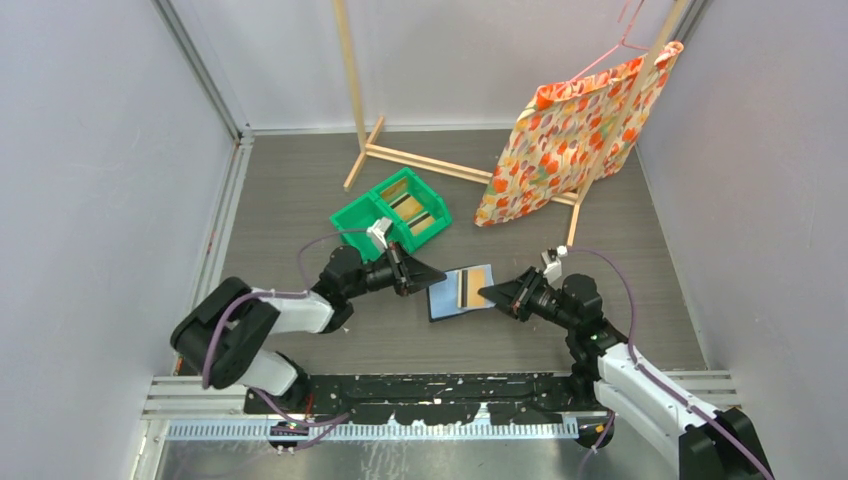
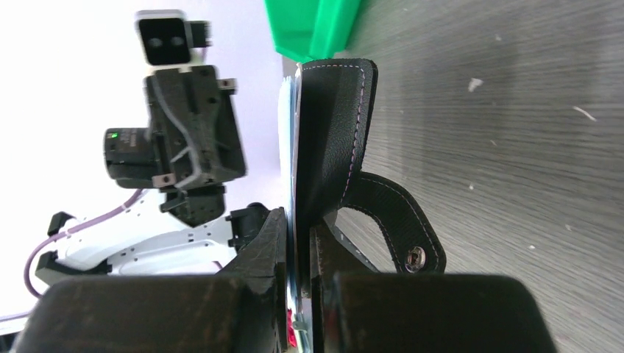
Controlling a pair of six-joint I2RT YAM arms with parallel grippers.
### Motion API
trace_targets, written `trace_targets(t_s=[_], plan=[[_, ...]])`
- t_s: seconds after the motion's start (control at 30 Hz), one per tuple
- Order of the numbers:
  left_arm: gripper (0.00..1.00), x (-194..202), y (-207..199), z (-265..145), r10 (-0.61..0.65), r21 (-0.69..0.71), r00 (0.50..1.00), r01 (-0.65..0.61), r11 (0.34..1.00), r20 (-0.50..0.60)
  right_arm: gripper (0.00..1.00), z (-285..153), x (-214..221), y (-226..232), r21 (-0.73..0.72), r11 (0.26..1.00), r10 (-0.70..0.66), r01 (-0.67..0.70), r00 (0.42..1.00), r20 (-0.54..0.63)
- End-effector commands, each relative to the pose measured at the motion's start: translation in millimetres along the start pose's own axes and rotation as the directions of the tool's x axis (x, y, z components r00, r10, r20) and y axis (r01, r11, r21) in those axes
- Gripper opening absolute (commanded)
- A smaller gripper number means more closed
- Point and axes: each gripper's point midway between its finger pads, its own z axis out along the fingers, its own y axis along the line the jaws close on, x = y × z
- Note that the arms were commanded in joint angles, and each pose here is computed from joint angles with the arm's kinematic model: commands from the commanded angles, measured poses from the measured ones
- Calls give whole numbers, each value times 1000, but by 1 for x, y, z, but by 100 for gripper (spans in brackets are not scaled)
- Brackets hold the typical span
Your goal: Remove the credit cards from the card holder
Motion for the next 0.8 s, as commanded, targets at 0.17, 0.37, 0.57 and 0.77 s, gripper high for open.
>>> trace_targets(t_s=[0.17,0.37,0.57,0.77], plan=[[1,-3,-6,-20,172,-132,985,-173,976,-19,1,1,-4,2,-7,1000,1,-1,1000,19],[29,8,-12,-23,220,-151,972,-232,961,-87,1,3,-6,8,-25,1000,2,-1,1000,18],[37,27,-9,-4,233,-144,963,-252,957,-134,1,5,-7,15,-49,999,7,-7,1000,6],[46,30,-2,11,212,-112,970,-226,968,-120,1,5,-7,23,-65,998,-2,2,1000,1]])
